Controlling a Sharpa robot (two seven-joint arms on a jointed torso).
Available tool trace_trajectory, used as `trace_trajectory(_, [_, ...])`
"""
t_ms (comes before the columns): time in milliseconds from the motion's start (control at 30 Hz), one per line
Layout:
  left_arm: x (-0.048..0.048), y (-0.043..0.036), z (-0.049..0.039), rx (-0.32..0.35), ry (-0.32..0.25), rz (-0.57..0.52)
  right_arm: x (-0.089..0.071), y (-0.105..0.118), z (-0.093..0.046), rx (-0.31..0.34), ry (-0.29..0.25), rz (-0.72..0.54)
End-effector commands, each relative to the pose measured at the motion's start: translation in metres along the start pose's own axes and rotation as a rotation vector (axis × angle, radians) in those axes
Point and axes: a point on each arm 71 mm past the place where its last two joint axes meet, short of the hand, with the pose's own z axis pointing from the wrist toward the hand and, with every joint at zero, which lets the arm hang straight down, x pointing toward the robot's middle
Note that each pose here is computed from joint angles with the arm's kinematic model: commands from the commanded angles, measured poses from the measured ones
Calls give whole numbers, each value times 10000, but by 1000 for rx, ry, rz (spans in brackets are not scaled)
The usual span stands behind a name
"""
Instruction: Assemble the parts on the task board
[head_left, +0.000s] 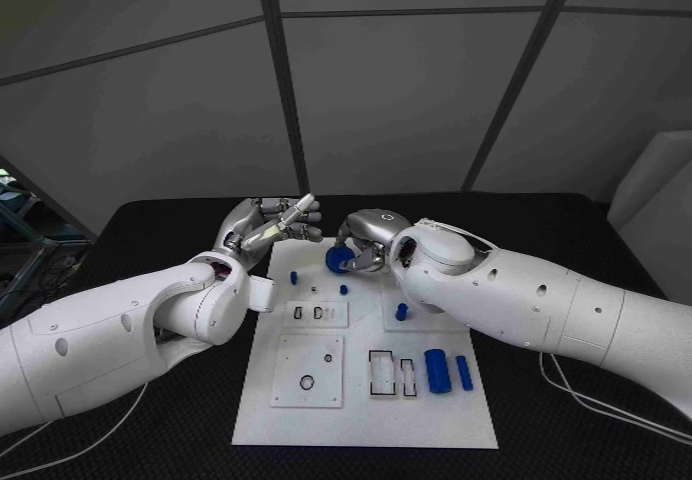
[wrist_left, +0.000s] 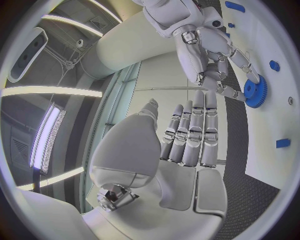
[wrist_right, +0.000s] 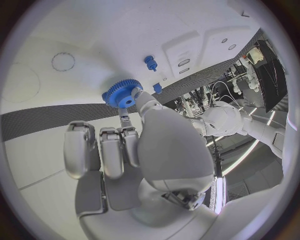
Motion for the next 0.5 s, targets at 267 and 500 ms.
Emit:
trace_trajectory(267, [2, -15, 13, 11, 8, 1, 35, 59, 51, -8, 30, -4])
trace_trajectory(500, [1, -16, 15, 11, 7, 1, 61, 60, 75, 6, 45, -12])
